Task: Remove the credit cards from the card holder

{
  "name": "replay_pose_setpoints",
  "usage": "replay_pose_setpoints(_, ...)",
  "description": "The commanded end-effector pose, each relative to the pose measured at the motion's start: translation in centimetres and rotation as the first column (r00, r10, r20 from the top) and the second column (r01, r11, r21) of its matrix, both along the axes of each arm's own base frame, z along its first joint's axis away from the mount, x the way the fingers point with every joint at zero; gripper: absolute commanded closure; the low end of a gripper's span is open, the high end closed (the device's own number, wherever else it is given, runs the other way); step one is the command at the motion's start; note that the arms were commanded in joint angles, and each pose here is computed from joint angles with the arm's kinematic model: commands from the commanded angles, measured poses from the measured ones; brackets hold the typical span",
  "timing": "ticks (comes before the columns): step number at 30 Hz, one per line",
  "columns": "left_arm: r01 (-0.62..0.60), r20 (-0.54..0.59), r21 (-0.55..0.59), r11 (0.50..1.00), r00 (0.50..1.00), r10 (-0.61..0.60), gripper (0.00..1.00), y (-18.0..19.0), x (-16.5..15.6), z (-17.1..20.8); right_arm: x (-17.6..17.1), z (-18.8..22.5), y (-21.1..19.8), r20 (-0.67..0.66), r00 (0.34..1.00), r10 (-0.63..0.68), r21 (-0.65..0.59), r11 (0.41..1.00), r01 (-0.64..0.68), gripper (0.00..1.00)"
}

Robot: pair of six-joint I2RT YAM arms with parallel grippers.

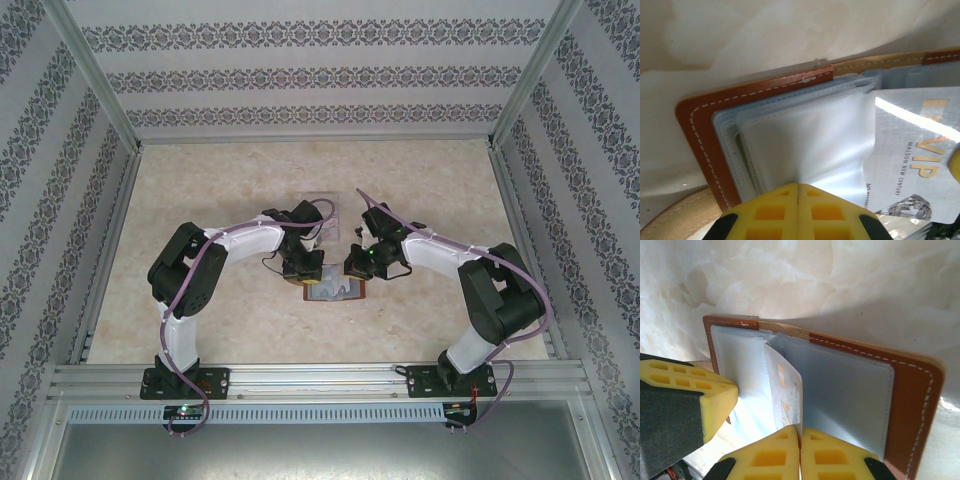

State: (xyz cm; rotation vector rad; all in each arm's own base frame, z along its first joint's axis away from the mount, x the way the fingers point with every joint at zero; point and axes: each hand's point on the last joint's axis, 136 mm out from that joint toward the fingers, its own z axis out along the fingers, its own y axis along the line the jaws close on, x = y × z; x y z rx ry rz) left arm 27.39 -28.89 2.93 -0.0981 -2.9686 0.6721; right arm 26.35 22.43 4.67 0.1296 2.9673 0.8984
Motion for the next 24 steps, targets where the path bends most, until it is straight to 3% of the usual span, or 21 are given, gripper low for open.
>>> replay_pose_setpoints(1,0.027,-0.02,0.078,0.997,0.999,-0.026,0.96,1.1,-1.0,-0.3,0.1,0.0,-1.5,0.007,1.0,-0.018,-0.071,0.997,0.019,0.92)
replay_pose_setpoints(19,0.021,-0.013,0.036,0.999,1.0,-0.021,0.95,0.4,-0.8,0.3,0.2,0.5,-1.8,0.017,1.0,-0.026,-0.08,0.996,0.027,0.93)
replay_pose_setpoints(24,0.016,0.003,0.01,1.0,1.0,-0.016,0.9,-0.1,-0.5,1.0,0.2,0.8,-1.6,0.021,0.999,-0.025,-0.072,0.997,0.027,0.93)
